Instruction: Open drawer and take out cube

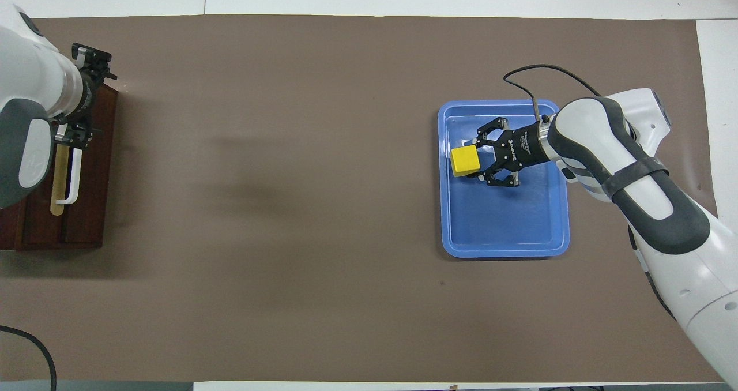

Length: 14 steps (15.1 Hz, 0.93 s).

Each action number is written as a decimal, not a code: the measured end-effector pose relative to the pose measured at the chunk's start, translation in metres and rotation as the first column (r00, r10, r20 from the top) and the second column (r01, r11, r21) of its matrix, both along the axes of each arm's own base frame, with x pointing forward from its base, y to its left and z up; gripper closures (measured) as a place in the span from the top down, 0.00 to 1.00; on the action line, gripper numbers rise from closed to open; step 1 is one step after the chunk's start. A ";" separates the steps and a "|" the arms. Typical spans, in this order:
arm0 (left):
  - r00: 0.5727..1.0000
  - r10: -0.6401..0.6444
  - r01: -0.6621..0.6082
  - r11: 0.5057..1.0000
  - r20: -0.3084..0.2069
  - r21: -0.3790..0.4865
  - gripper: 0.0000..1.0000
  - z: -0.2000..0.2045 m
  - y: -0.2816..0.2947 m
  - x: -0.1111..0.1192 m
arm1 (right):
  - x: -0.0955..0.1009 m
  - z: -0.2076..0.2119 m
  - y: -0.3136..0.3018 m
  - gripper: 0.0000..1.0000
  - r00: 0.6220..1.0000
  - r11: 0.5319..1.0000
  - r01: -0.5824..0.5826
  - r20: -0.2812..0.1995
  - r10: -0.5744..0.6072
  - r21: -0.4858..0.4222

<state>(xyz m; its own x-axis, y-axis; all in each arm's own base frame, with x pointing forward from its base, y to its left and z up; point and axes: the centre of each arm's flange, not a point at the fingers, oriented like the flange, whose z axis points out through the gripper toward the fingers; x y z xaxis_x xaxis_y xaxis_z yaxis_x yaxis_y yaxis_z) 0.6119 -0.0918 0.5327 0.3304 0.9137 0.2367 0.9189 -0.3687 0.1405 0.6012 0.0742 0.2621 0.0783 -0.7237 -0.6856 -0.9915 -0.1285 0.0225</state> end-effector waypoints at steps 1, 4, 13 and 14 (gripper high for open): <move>0.999 -0.035 0.035 0.999 -0.009 -0.016 1.00 0.013 -0.019 -0.007 | -0.011 0.004 0.001 0.56 1.000 1.000 -0.005 -0.002 0.005 0.001; 0.970 -0.232 0.227 0.971 -0.070 -0.074 1.00 0.047 -0.057 -0.027 | -0.045 0.018 0.002 0.56 1.000 1.000 -0.024 0.011 0.024 0.006; 0.577 -0.773 0.764 0.625 -0.264 -0.161 1.00 0.070 -0.027 -0.046 | -0.083 0.006 -0.010 0.56 0.999 1.000 -0.020 0.048 0.020 0.010; 0.530 -0.804 0.795 0.582 -0.270 -0.170 1.00 0.070 -0.013 -0.045 | -0.085 0.004 -0.010 0.56 0.999 1.000 -0.019 0.047 0.019 0.011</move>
